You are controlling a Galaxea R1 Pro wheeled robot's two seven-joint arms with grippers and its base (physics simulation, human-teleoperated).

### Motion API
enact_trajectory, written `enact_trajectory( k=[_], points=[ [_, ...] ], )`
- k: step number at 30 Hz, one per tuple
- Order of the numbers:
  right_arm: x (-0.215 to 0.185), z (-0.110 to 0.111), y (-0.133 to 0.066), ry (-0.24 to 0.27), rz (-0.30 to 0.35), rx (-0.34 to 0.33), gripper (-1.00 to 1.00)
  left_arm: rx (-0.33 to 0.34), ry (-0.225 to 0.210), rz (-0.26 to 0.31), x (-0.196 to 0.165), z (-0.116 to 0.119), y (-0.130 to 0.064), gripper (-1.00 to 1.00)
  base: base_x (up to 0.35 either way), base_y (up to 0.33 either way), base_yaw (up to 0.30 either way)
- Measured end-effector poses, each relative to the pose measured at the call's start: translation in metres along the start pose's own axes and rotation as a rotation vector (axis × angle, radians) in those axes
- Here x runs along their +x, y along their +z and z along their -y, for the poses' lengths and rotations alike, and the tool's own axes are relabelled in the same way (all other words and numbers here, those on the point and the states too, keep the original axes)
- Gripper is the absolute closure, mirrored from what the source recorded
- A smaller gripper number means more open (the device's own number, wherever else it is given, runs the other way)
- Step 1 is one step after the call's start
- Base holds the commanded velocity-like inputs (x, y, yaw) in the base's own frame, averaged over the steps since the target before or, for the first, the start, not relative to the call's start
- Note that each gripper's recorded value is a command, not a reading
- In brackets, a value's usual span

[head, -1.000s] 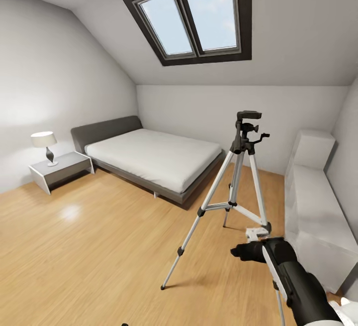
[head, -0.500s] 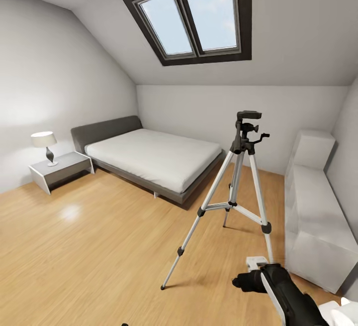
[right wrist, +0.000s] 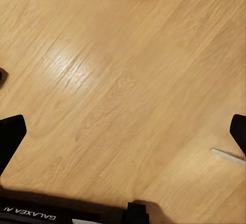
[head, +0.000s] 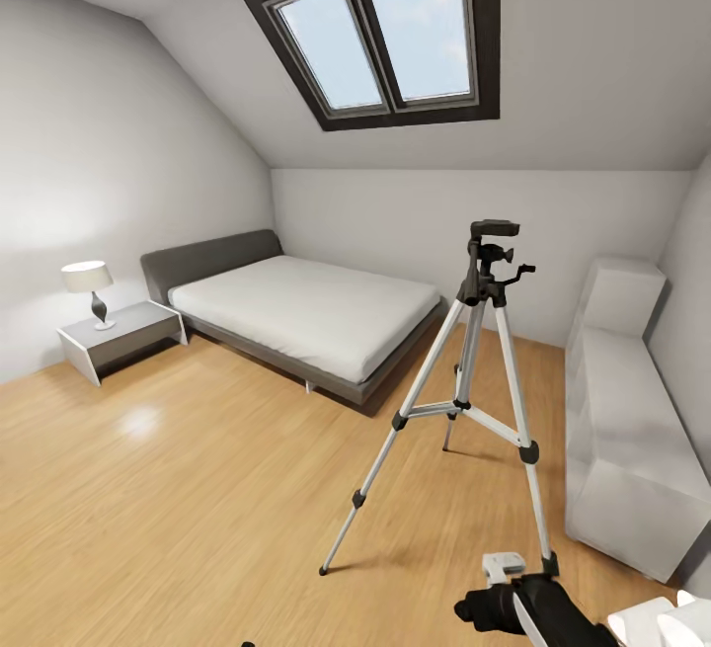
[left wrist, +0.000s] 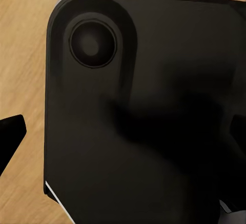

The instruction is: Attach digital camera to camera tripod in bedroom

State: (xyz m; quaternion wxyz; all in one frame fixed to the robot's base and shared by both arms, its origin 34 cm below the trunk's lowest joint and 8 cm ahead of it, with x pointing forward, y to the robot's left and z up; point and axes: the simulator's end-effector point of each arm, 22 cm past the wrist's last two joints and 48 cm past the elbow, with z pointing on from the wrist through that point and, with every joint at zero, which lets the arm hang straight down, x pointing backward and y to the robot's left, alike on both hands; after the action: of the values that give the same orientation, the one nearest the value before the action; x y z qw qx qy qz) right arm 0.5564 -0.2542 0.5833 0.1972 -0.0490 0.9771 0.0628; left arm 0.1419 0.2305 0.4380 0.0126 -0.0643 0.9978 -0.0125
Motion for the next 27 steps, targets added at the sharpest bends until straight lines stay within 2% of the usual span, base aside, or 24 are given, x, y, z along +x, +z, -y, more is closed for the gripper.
enact_trajectory(
  k=[6, 14, 22, 24, 27],
  points=[
    [0.001, -0.001, 0.001, -0.001, -0.002, 0.002, -1.00, 0.000, 0.000, 0.000, 0.000, 0.000, 0.000, -1.00, 0.000, 0.030, 0.000],
    [0.005, -0.002, 0.002, 0.010, -0.007, -0.007, -1.00, 0.000, 0.000, 0.000, 0.000, 0.000, 0.000, -1.00, 0.000, 0.273, 0.002],
    [0.015, -0.007, 0.005, 0.016, -0.026, -0.031, -1.00, -0.002, -0.007, 0.000, 0.000, -0.001, 0.000, -1.00, 0.000, 0.099, 0.208],
    [0.022, -0.007, 0.007, 0.015, -0.042, -0.031, -1.00, -0.005, -0.034, 0.000, 0.000, -0.002, 0.000, -1.00, 0.000, 0.009, 0.282],
    [0.043, -0.007, 0.013, 0.019, -0.084, -0.030, -1.00, -0.011, -0.114, 0.001, 0.000, -0.005, 0.000, -1.00, 0.000, 0.004, 0.288]
  ],
)
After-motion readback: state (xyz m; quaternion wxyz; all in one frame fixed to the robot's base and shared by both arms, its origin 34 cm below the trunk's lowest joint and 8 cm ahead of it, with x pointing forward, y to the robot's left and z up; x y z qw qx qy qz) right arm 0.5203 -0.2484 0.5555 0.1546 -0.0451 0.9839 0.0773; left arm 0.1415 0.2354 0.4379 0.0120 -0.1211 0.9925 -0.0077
